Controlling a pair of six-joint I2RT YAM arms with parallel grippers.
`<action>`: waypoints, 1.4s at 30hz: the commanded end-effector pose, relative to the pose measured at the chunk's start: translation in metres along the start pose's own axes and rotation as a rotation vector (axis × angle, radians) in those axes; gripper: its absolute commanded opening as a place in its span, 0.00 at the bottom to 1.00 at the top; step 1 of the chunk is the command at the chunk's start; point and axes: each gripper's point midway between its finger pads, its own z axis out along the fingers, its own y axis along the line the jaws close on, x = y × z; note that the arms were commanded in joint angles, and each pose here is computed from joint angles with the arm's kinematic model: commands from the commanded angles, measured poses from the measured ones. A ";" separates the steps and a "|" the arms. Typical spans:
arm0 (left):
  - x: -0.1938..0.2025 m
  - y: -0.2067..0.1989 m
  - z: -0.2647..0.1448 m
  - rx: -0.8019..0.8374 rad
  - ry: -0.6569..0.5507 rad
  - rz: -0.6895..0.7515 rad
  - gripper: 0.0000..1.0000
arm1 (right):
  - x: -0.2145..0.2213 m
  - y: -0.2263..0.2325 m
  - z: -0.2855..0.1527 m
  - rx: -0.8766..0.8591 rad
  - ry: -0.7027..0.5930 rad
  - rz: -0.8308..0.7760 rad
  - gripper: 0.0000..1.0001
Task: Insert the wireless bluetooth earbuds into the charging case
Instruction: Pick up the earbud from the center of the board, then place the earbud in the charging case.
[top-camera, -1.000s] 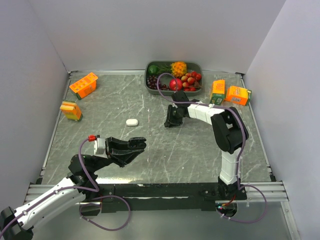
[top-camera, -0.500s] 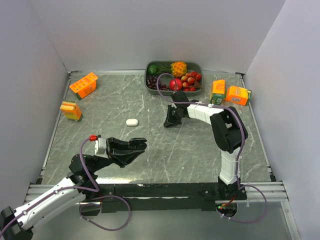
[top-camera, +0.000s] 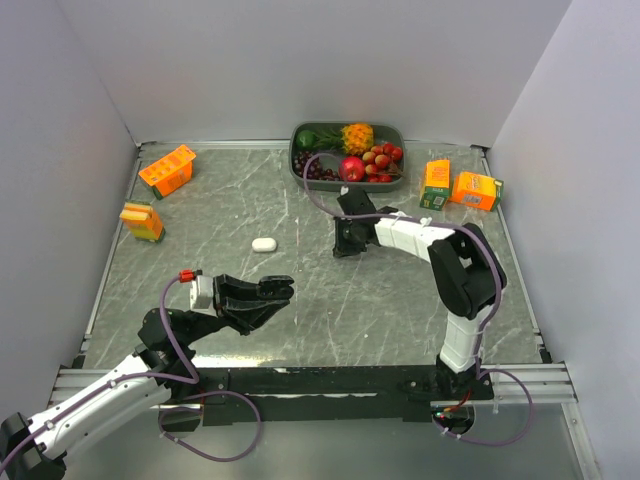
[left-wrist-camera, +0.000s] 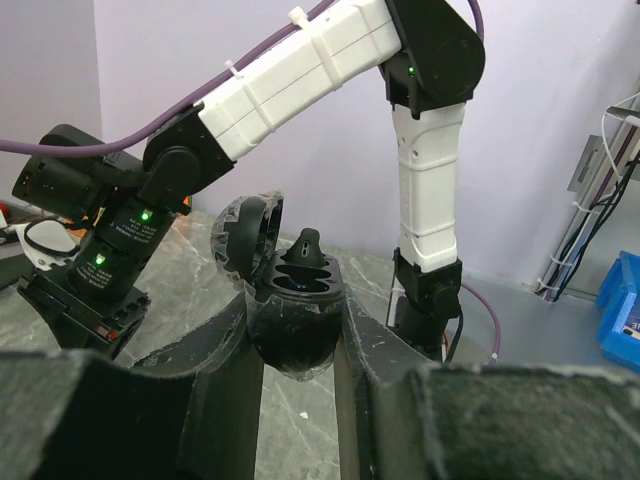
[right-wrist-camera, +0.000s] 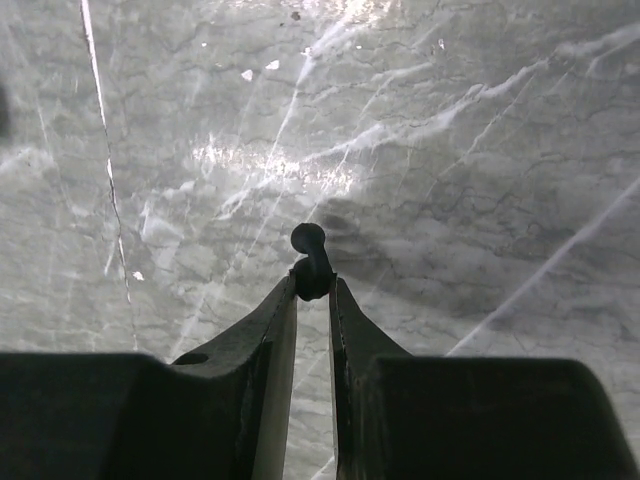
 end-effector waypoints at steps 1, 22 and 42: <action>-0.016 -0.005 0.004 0.018 -0.045 0.023 0.01 | -0.007 0.009 -0.019 0.034 -0.080 -0.131 0.01; -0.025 -0.009 0.002 0.024 -0.065 0.051 0.01 | 0.001 0.097 -0.192 -0.348 -0.383 -0.462 0.00; -0.006 -0.020 0.024 0.163 0.058 0.068 0.01 | 0.079 0.115 -0.377 -0.687 -0.589 -0.988 0.00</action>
